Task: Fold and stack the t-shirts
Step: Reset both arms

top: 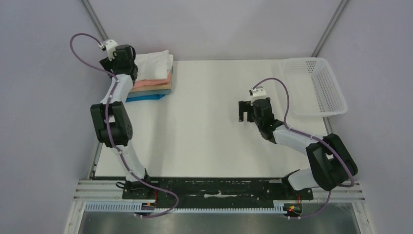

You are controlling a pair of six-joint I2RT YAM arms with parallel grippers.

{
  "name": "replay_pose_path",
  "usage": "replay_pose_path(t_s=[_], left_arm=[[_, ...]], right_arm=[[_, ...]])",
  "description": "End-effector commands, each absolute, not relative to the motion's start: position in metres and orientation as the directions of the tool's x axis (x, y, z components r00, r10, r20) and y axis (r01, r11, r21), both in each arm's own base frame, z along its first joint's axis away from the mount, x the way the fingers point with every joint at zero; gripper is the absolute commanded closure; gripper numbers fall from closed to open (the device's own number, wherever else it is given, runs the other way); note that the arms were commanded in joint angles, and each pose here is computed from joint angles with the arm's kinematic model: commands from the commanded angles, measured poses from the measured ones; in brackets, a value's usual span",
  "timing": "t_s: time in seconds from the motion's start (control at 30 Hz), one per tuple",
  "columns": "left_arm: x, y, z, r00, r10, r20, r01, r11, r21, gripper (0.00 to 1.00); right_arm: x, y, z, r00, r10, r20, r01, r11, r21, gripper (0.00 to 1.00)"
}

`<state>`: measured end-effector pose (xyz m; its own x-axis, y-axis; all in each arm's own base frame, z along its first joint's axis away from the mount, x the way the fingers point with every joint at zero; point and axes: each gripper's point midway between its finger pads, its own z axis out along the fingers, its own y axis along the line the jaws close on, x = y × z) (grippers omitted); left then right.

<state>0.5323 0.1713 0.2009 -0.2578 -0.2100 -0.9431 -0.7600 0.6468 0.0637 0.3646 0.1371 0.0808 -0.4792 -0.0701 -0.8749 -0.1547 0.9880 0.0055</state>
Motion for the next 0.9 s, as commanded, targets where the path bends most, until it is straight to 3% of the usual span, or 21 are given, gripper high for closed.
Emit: replay_pose_path(t_s=[0.0, 0.2, 0.33, 0.47, 0.67, 0.87], left_arm=[[0.499, 0.172, 0.268, -0.006, -0.285, -0.959, -0.811, 0.562, -0.162, 0.20], [0.459, 0.119, 0.275, 0.066, -0.458, -0.887, -0.683, 0.627, -0.374, 0.19], [0.411, 0.028, 0.252, -0.140, -0.594, -0.792, -0.470, 0.744, -0.475, 0.18], [0.346, -0.075, 0.223, -0.352, -0.522, -0.777, -0.107, 0.847, -0.520, 0.18], [0.277, -0.083, 0.176, -0.443, -0.456, -0.772, -0.096, 0.880, -0.465, 0.17], [0.259, -0.066, 0.176, -0.380, -0.475, -0.794, -0.133, 0.877, -0.461, 0.17]], right_arm=[[0.364, 0.133, 0.114, -0.395, 0.009, -0.919, -0.120, 0.991, 0.061, 0.02], [0.340, 0.119, 0.122, -0.355, 0.059, -0.933, -0.095, 0.991, 0.099, 0.02], [0.319, 0.108, 0.119, -0.330, 0.121, -0.936, -0.071, 0.986, 0.152, 0.02], [0.299, 0.096, 0.108, -0.330, 0.152, -0.932, -0.041, 0.984, 0.175, 0.02], [0.280, 0.079, 0.097, -0.314, 0.215, -0.925, 0.027, 0.976, 0.218, 0.02], [0.269, 0.080, 0.104, -0.236, 0.248, -0.940, -0.035, 0.964, 0.263, 0.02]])
